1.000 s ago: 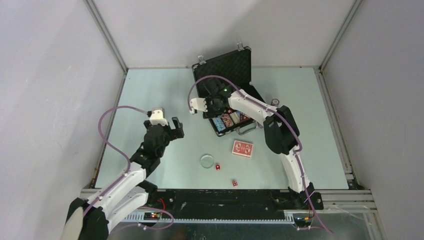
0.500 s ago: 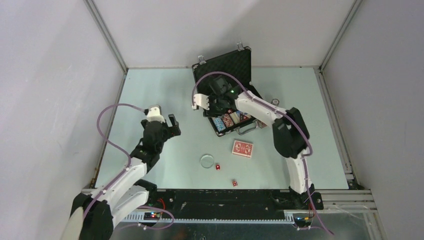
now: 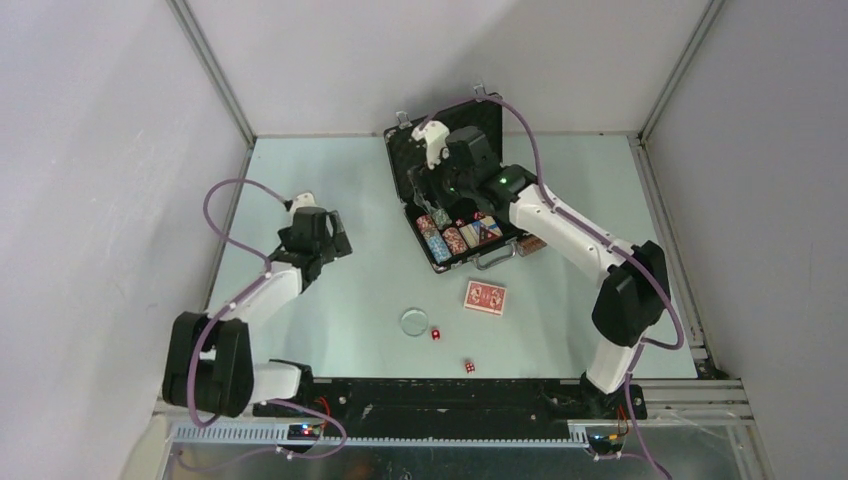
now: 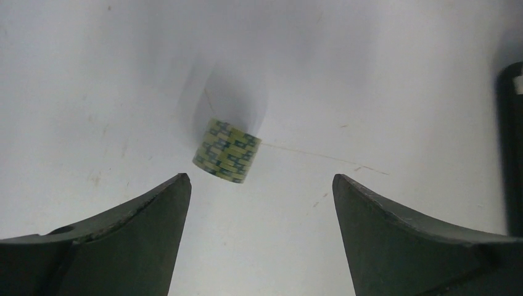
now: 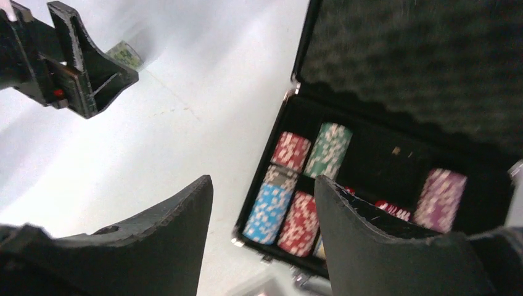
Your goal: Pack up texas hold em set
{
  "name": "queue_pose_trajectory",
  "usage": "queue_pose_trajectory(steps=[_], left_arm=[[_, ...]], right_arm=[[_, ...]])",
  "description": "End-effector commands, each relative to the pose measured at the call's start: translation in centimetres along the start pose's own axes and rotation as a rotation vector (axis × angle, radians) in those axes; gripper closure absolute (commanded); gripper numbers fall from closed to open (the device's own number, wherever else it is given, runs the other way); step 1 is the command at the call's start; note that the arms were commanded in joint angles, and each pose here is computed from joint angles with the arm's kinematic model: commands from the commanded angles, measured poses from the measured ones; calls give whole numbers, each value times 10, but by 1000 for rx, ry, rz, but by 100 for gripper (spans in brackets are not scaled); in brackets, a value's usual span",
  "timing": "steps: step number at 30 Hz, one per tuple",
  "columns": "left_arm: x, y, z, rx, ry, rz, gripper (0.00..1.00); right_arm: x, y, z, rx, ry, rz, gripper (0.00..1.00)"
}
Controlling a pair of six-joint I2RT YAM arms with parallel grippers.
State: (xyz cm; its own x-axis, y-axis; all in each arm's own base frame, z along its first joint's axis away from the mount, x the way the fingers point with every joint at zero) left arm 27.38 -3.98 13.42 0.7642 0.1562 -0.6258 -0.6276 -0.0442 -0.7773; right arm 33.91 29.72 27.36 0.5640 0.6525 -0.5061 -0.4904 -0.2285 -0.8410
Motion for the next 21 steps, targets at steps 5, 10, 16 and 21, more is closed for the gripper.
queue_pose_trajectory(steps=[5, 10, 16, 21], left_arm=[[20, -4, 9, -33, -21, 126, 11], [31, -3, 14, -44, -23, 188, 12], [49, -5, 20, -111, 23, 241, 16], [57, -4, 17, -128, 67, 256, 31]], right_arm=[[-48, 28, 1, 390, 17, 45, 36], [-56, 44, -2, 383, 24, 79, 36], [-58, 46, 0, 380, 3, 89, 37], [-58, 47, 2, 386, -18, 92, 38]])
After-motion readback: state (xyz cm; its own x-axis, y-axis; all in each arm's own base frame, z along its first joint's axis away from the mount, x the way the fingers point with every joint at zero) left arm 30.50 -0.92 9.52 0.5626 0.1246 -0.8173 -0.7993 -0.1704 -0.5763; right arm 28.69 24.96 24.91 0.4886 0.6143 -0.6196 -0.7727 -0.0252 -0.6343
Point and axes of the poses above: each gripper's point midway between its finger pads, its own x axis out along the fingers, its own z axis along the line the jaws close on, y = z × x, the point moved 8 cm from there along -x, back along the fingers, and after that the axes turned 14 degrees about x, right-handed, at the moved point
